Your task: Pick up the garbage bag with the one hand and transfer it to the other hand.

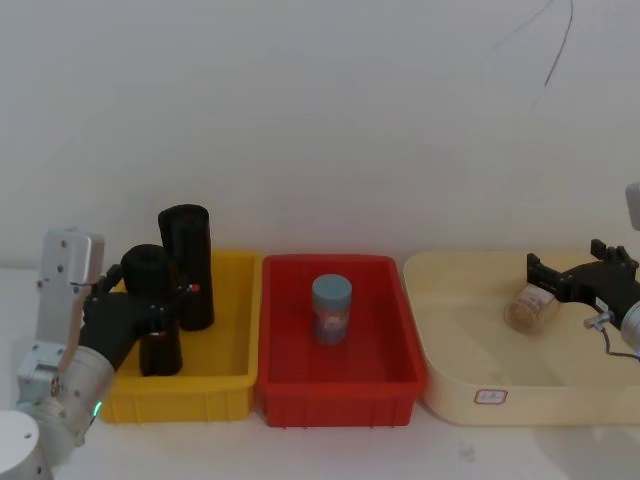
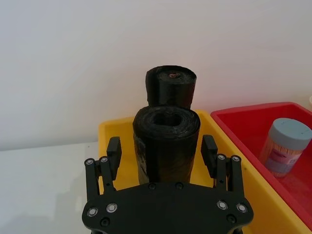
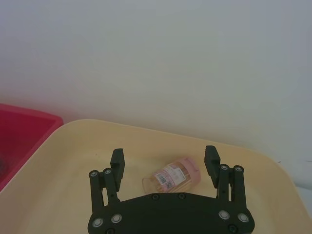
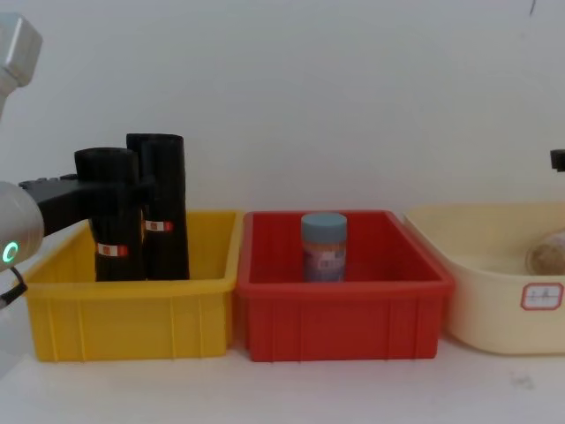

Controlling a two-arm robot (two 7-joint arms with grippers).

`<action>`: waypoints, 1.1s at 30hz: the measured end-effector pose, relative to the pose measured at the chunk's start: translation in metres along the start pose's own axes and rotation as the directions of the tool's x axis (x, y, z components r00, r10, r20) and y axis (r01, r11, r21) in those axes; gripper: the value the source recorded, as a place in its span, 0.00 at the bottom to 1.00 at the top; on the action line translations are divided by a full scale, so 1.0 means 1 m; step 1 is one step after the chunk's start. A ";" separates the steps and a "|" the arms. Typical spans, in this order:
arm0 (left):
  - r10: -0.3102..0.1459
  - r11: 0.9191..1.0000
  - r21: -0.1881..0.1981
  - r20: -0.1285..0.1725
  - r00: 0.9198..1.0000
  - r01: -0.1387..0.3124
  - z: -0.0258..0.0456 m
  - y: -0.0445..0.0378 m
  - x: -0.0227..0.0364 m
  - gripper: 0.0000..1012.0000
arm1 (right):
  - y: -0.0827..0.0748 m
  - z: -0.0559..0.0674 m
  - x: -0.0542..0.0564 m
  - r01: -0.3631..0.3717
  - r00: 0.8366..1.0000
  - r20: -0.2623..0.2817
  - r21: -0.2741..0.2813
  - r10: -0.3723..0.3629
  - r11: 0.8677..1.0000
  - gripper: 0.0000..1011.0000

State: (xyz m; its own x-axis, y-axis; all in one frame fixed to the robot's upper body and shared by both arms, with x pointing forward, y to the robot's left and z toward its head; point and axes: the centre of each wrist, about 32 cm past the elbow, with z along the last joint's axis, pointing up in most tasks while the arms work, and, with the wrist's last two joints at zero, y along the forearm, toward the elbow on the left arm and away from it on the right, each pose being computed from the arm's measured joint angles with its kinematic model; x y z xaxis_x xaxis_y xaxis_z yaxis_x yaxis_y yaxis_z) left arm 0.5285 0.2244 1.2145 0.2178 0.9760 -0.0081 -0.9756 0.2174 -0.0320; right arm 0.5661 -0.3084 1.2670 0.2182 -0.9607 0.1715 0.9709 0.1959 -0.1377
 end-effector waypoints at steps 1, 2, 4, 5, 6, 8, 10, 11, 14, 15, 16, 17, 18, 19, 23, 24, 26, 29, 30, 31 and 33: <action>-0.001 1.000 -0.002 0.002 1.000 0.001 -0.0004 -0.0014 -0.0003 0.99 | 0.000 0.000 0.000 0.000 1.000 0.000 0.000 0.000 1.000 0.99; -0.001 1.000 -0.003 0.002 1.000 0.001 -0.0005 -0.0020 -0.0005 0.99 | 0.000 0.000 0.000 0.000 1.000 0.000 0.000 0.000 1.000 0.99; -0.003 1.000 -0.006 0.004 1.000 0.003 -0.0012 -0.0042 -0.0011 0.99 | 0.000 0.000 0.000 0.000 1.000 0.000 0.000 0.000 1.000 0.99; -0.004 1.000 -0.007 0.004 1.000 0.004 -0.0014 -0.0049 -0.0013 0.99 | 0.000 0.000 0.000 0.000 1.000 0.000 0.000 0.000 1.000 0.99; -0.004 1.000 -0.008 0.005 1.000 0.004 -0.0016 -0.0055 -0.0014 0.99 | 0.000 0.000 0.000 0.000 1.000 0.000 0.000 0.000 1.000 0.99; -0.005 1.000 -0.010 0.005 1.000 0.005 -0.0020 -0.0066 -0.0017 0.99 | 0.000 0.000 0.000 0.000 1.000 0.000 0.000 0.000 1.000 0.99; -0.006 1.000 -0.012 0.007 1.000 0.006 -0.0024 -0.0080 -0.0020 0.99 | 0.000 0.000 0.000 0.000 1.000 0.000 0.000 0.000 1.000 0.99; -0.007 1.000 -0.013 0.008 1.000 0.007 -0.0027 -0.0087 -0.0022 0.99 | 0.000 0.000 0.000 0.000 1.000 0.000 0.000 0.000 1.000 0.99; -0.008 1.000 -0.015 0.008 1.000 0.008 -0.0029 -0.0097 -0.0024 0.97 | 0.000 0.000 0.000 0.000 1.000 0.000 0.000 0.000 1.000 0.99; -0.009 1.000 -0.015 0.009 1.000 0.009 -0.0030 -0.0103 -0.0026 0.95 | 0.000 0.000 0.000 0.000 1.000 0.000 0.000 0.000 1.000 0.99; -0.009 1.000 -0.016 0.009 1.000 0.009 -0.0031 -0.0105 -0.0027 0.92 | 0.000 0.000 0.000 0.000 1.000 0.000 0.000 0.000 1.000 0.99; -0.009 1.000 -0.017 0.009 1.000 0.009 -0.0032 -0.0110 -0.0028 0.91 | 0.000 0.000 0.000 0.000 1.000 0.000 0.000 0.000 1.000 0.99; -0.009 1.000 -0.017 0.009 1.000 0.009 -0.0032 -0.0110 -0.0028 0.90 | 0.000 0.000 0.000 0.000 1.000 0.000 0.000 0.000 1.000 0.99; -0.010 1.000 -0.017 0.010 1.000 0.010 -0.0033 -0.0113 -0.0029 0.86 | 0.000 0.000 0.000 0.000 1.000 0.000 0.000 0.000 1.000 0.99; -0.010 1.000 -0.018 0.010 1.000 0.011 -0.0038 -0.0124 -0.0032 0.76 | 0.000 0.000 0.000 0.000 1.000 0.000 0.000 0.000 1.000 0.99; -0.011 1.000 -0.018 0.010 1.000 0.011 -0.0038 -0.0125 -0.0032 0.71 | 0.000 0.000 0.000 0.000 1.000 0.000 0.000 0.000 1.000 0.99; -0.011 1.000 -0.019 0.011 1.000 0.011 -0.0038 -0.0128 -0.0033 0.68 | 0.000 0.000 0.000 0.000 1.000 0.000 0.000 0.000 1.000 0.99; -0.011 1.000 -0.019 0.011 1.000 0.011 -0.0041 -0.0131 -0.0035 0.57 | 0.000 0.000 0.000 0.000 1.000 0.000 0.000 0.000 1.000 0.99; -0.011 1.000 -0.019 0.011 1.000 0.012 -0.0041 -0.0133 -0.0035 0.55 | 0.000 0.000 0.000 0.000 1.000 0.000 0.000 0.000 1.000 0.99; -0.011 1.000 -0.019 0.011 1.000 0.012 -0.0041 -0.0134 -0.0036 0.54 | 0.000 0.000 0.000 0.000 1.000 0.000 0.000 0.000 1.000 0.99; -0.012 1.000 -0.020 0.011 1.000 0.012 -0.0041 -0.0136 -0.0037 0.53 | 0.000 0.000 0.000 0.000 1.000 0.000 0.000 0.000 1.000 0.99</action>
State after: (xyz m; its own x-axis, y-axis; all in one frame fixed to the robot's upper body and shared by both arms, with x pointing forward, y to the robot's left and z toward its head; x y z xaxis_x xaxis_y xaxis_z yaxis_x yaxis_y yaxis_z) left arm 0.5411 0.2177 1.2109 0.2289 0.9734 0.0035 -0.9721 0.2288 -0.0518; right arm 0.5661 -0.3084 1.2669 0.2182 -0.9607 0.1714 0.9709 0.1959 -0.1377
